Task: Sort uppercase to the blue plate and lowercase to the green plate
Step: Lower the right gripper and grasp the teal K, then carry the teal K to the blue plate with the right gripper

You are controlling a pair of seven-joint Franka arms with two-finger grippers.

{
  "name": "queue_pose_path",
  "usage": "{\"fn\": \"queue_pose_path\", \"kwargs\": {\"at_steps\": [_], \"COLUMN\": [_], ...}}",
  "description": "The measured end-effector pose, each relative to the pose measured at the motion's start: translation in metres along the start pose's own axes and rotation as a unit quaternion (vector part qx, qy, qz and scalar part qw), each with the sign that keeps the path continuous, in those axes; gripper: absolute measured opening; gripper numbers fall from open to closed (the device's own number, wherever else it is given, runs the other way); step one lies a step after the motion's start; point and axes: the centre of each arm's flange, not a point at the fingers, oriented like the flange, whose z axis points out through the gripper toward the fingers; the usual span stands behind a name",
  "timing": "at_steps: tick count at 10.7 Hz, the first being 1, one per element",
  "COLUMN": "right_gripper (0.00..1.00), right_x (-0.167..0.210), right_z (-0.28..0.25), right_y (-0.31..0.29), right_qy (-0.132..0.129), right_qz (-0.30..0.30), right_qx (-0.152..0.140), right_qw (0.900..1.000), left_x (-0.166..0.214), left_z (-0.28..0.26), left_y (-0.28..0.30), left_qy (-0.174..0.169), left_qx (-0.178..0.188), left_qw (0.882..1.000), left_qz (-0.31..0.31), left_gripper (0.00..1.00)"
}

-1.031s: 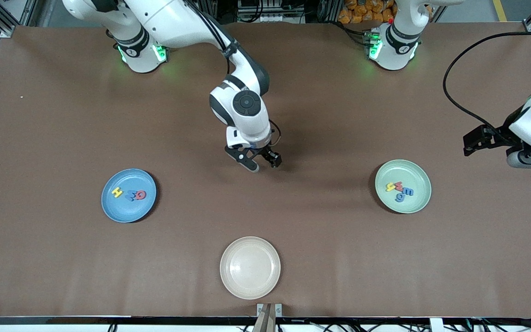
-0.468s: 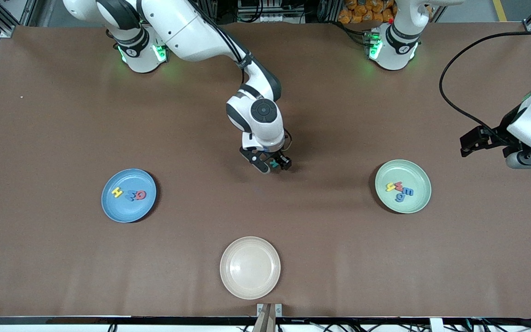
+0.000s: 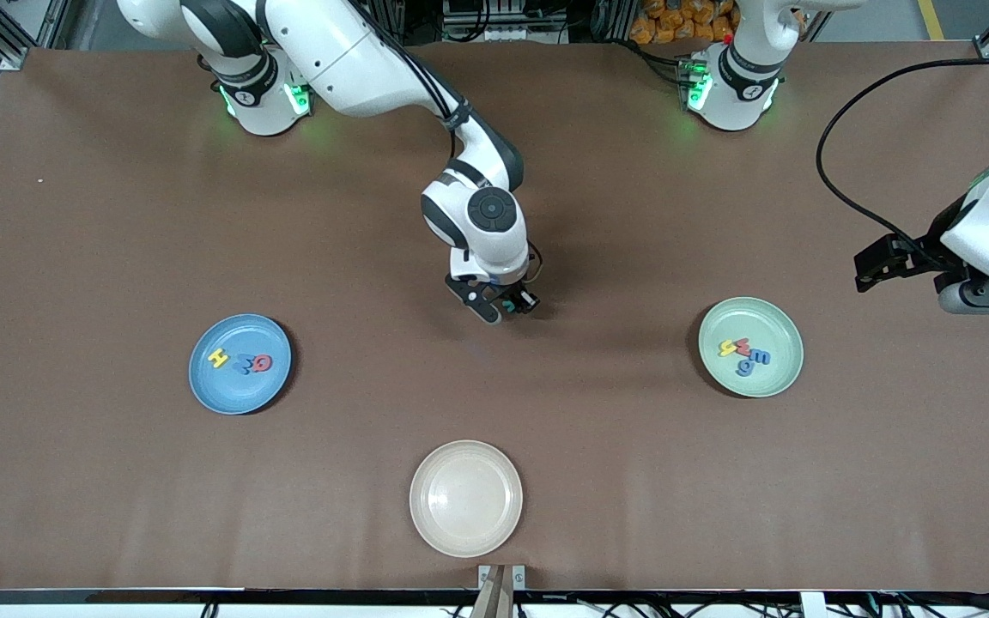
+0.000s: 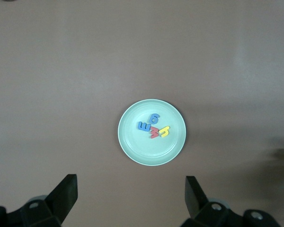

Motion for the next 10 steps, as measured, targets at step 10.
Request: {"fn": "queue_pose_path", "kwargs": {"at_steps": [10], "right_gripper": [0.29], "right_x": [0.130], "right_z": [-0.114], "right_y": [-0.001], "right_qy": [0.014], "right_qz": [-0.079], "right_qx": [-0.039], "right_qw": [0.996], "left_x": [-0.005], "left_z": [-0.003], "left_y": [-0.002], "left_qy": [-0.018], "left_qx": [0.002], "left_qw": [1.000], "left_qz": [-0.001], "left_gripper": [1.00]}}
